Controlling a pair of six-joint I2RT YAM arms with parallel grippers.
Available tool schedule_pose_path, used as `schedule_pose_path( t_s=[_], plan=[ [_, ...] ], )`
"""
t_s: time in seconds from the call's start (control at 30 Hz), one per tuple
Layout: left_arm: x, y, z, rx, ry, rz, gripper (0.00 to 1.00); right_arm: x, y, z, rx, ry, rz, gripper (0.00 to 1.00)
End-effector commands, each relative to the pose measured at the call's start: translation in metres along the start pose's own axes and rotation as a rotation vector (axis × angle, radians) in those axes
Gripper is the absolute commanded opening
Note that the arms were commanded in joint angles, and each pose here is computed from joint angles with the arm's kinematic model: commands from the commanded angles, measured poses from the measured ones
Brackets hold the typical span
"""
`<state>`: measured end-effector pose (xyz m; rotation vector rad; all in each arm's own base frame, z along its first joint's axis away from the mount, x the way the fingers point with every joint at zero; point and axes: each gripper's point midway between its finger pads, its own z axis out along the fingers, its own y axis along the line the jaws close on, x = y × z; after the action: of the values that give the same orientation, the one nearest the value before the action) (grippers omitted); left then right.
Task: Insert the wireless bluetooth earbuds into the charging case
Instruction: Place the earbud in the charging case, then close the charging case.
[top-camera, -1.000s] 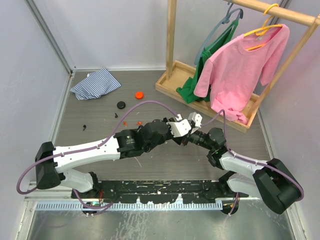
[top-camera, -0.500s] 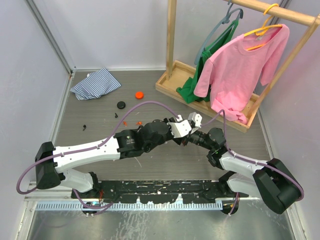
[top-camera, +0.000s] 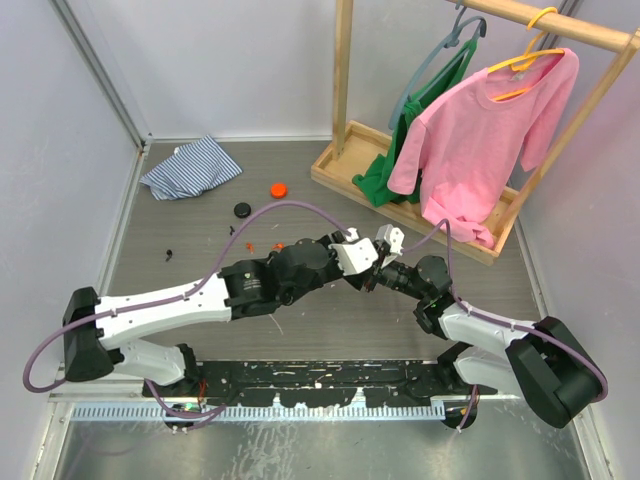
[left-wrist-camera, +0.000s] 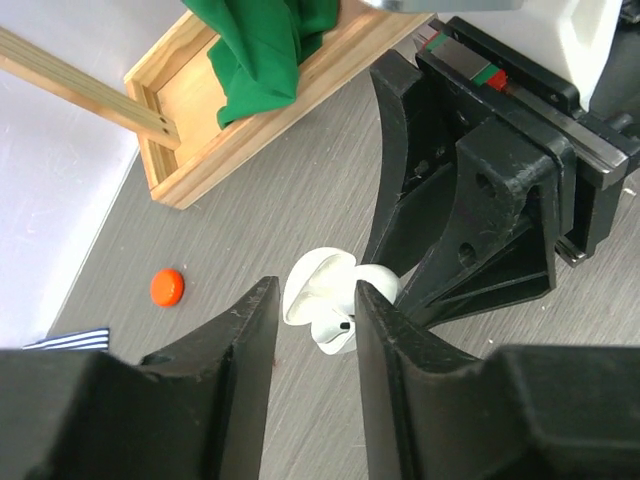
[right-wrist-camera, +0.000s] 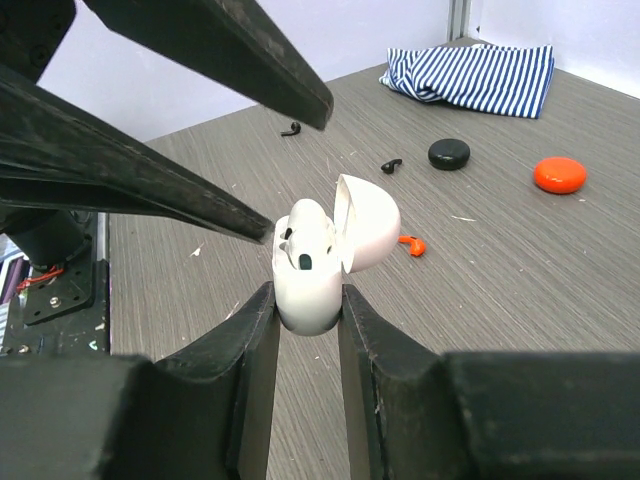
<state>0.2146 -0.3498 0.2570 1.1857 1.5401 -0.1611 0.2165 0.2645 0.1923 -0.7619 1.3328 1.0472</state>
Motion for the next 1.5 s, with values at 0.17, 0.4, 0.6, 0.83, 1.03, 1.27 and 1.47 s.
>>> schedule_pose_path(
  t_s=[0.17, 0.4, 0.6, 0.83, 1.03, 1.27, 1.47],
  plan=[
    [-0.033, 0.024, -0.032, -0.010, -0.161, -0.181, 0.51, -0.026, 0.006, 0.005, -0.032, -0.080, -0.049, 0.01],
    [-0.022, 0.039, -0.047, 0.080, -0.173, -0.404, 0.66, -0.029, 0.014, 0.007, -0.083, -0.083, -0.040, 0.01],
    [-0.013, 0.054, -0.054, 0.153, -0.170, -0.601, 0.71, -0.029, 0.020, 0.010, -0.126, -0.077, -0.029, 0.01],
    [-0.007, 0.051, -0.046, 0.306, -0.137, -0.829, 0.73, -0.035, 0.026, 0.016, -0.177, -0.085, -0.012, 0.01],
    [-0.005, 0.043, -0.037, 0.412, -0.099, -0.990, 0.74, -0.039, 0.030, 0.020, -0.215, -0.093, 0.010, 0.01],
    [0.008, 0.040, -0.023, 0.453, -0.043, -1.147, 0.76, -0.046, 0.031, 0.023, -0.228, -0.119, 0.023, 0.01],
    [0.004, 0.033, -0.021, 0.543, -0.056, -1.225, 0.73, -0.048, 0.031, 0.024, -0.234, -0.130, 0.033, 0.01]
  ],
)
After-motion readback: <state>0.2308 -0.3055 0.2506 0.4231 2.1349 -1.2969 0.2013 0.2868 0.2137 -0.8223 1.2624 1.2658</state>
